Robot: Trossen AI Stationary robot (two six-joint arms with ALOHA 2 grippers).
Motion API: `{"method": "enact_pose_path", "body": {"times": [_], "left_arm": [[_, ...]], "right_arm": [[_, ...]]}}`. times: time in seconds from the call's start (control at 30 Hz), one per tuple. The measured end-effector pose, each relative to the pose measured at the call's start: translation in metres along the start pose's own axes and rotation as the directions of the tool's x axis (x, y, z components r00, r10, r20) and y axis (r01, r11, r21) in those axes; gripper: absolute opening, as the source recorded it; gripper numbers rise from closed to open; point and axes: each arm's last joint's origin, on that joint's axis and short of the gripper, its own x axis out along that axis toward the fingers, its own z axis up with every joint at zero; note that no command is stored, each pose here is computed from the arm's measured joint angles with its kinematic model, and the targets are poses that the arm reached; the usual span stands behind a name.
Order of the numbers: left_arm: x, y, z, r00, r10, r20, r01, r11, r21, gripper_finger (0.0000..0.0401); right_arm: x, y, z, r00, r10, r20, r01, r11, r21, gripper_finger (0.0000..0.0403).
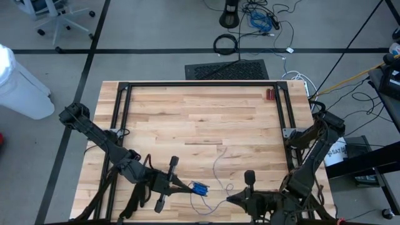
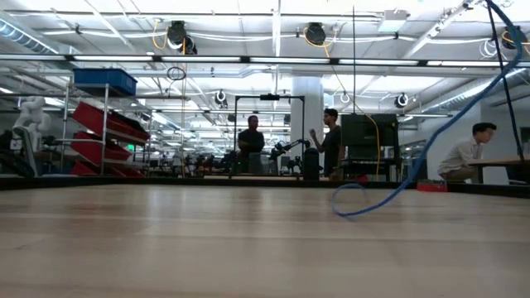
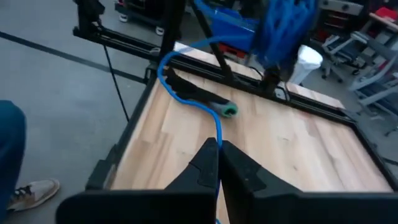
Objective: Coil cords
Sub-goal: Coil the blue wire onto the black spool
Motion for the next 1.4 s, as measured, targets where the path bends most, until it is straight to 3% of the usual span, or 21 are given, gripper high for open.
{"method": "enact_pose_path", "body": {"times": [0.3, 0.53, 0.9, 1.17, 1.4], "left_arm": [[-0.005, -0.009, 0.009, 0.996, -0.057, 0.067, 0.054, 0.998, 0.039, 0.0], [-0.006, -0.011, 0.006, 0.998, -0.061, 0.028, 0.06, 0.997, 0.045, 0.0], [-0.005, -0.008, 0.0, 0.999, -0.03, -0.029, 0.03, 1.0, 0.008, 0.0], [-0.001, 0.006, -0.007, 0.997, 0.006, -0.081, -0.012, 0.997, -0.076, 0.0], [0.003, 0.002, -0.009, 0.992, -0.113, -0.054, 0.107, 0.989, -0.099, 0.0]], "right_arm": [[-0.01, -0.011, -0.013, 0.992, -0.032, -0.12, 0.036, 0.999, 0.036, 0.0], [-0.018, -0.019, -0.008, 0.994, -0.026, -0.105, 0.031, 0.999, 0.039, 0.0], [-0.041, -0.026, 0.009, 1.0, -0.025, 0.001, 0.025, 1.0, -0.004, 0.0], [-0.039, -0.026, 0.031, 0.989, -0.006, 0.151, 0.025, 0.992, -0.12, 0.0], [-0.029, -0.035, 0.037, 0.985, -0.041, 0.166, 0.073, 0.979, -0.188, 0.0]]}}
